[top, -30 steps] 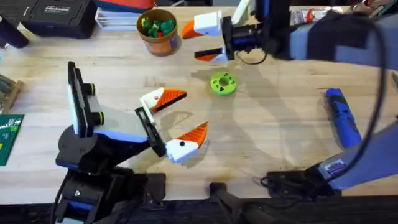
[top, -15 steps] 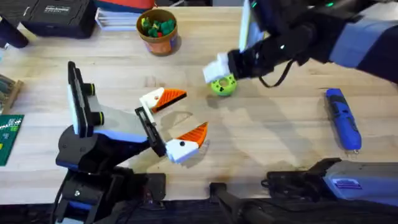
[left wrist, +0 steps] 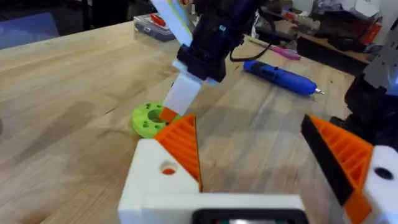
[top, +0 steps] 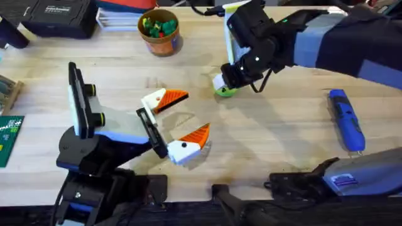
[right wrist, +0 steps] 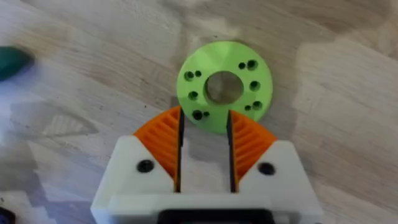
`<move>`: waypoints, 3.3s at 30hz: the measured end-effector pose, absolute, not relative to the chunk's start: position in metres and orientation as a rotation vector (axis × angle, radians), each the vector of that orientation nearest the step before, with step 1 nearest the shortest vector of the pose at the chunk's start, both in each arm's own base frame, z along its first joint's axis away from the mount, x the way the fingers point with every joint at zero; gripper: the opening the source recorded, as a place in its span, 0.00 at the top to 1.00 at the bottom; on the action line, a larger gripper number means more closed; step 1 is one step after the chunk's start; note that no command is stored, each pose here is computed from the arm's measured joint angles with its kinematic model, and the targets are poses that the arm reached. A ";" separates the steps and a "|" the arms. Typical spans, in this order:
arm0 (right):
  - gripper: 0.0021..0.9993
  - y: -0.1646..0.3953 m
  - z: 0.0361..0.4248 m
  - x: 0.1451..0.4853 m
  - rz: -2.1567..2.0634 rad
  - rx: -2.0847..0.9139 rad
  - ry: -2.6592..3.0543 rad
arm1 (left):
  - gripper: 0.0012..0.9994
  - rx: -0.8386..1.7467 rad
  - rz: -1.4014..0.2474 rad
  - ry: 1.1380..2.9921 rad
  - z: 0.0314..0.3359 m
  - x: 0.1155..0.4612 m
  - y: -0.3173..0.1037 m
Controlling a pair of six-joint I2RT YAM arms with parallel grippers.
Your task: Pick up the gripper from the table and insert it into the empty holder that is missing its gripper. Then pick up a screw, insert it into the mounting hole, and use the screwdriver to tighten it. Finally, clean up the table by picking up the vegetable and placing it into the bucket.
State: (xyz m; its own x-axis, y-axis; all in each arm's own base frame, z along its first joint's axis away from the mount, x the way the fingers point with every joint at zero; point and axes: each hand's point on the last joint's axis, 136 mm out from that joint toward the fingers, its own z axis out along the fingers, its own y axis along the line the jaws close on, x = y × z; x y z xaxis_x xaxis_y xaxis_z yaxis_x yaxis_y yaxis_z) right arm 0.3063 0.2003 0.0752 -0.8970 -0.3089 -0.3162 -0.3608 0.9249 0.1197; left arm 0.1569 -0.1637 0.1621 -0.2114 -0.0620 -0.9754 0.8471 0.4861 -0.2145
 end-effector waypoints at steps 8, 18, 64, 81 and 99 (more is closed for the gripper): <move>0.67 0.203 0.068 0.307 0.242 -0.511 2.796 | 0.01 0.702 -0.971 1.563 0.162 0.157 -0.164; 0.82 0.208 0.059 0.305 0.226 -0.538 2.807 | 0.01 0.702 -0.971 1.562 0.162 0.157 -0.164; 1.00 0.266 0.241 0.285 0.329 -0.783 2.592 | 0.01 0.702 -0.971 1.563 0.162 0.157 -0.164; 1.00 0.352 0.258 0.223 0.546 -1.070 2.402 | 0.01 0.702 -0.971 1.563 0.162 0.157 -0.164; 1.00 0.370 0.233 0.208 0.599 -1.122 2.481 | 0.01 0.702 -0.971 1.563 0.162 0.157 -0.164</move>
